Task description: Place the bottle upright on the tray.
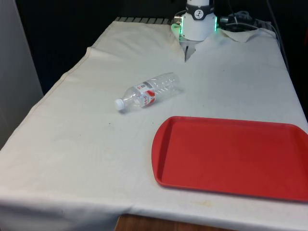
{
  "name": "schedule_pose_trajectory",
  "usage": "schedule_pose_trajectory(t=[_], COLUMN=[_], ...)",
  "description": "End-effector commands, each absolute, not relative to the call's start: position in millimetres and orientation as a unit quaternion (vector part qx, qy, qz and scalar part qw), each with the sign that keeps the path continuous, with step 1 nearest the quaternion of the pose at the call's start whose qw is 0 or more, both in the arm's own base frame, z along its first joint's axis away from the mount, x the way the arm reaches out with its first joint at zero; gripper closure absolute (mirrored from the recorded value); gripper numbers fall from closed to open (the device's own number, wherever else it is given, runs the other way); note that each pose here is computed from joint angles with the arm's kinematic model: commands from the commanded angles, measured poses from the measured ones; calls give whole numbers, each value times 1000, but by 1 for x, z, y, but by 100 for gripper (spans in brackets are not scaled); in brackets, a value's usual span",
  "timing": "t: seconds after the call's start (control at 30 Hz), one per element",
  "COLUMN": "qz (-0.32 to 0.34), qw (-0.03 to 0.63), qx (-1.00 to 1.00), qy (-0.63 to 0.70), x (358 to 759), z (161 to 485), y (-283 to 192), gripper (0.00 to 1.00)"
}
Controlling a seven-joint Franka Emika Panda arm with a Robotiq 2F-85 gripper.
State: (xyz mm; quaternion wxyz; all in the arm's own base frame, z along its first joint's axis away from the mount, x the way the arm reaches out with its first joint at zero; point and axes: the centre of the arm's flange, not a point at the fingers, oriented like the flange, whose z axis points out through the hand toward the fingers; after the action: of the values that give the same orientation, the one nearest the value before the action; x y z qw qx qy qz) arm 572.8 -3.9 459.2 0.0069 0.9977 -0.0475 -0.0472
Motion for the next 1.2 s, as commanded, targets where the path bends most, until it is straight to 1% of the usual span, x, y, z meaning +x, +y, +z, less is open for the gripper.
schedule_pose_trajectory(t=[0.0, 0.17, 0.2, 0.27, 0.4, 0.5, 0.63, 0.8, 0.83, 0.93, 1.17], qz=[-34, -22, -31, -16, -10, -16, 0, 12, 3, 18, 15], qw=[14, 28, 23, 35, 45, 46, 60, 64, 61, 68, 70], qx=[998, 998, 998, 998, 997, 997, 996, 995, 996, 994, 994], qy=[-51, -56, -53, -58, -60, -59, -64, -70, -68, -78, -82], x=[572, 569, 570, 567, 563, 563, 559, 557, 559, 556, 555], z=[460, 457, 456, 456, 456, 455, 457, 456, 455, 454, 451], y=[-3, 0, -1, 2, 5, 5, 9, 11, 10, 11, 12], gripper=[0, 0, 0, 0, 0, 0, 0, 0, 0, 0, 0])
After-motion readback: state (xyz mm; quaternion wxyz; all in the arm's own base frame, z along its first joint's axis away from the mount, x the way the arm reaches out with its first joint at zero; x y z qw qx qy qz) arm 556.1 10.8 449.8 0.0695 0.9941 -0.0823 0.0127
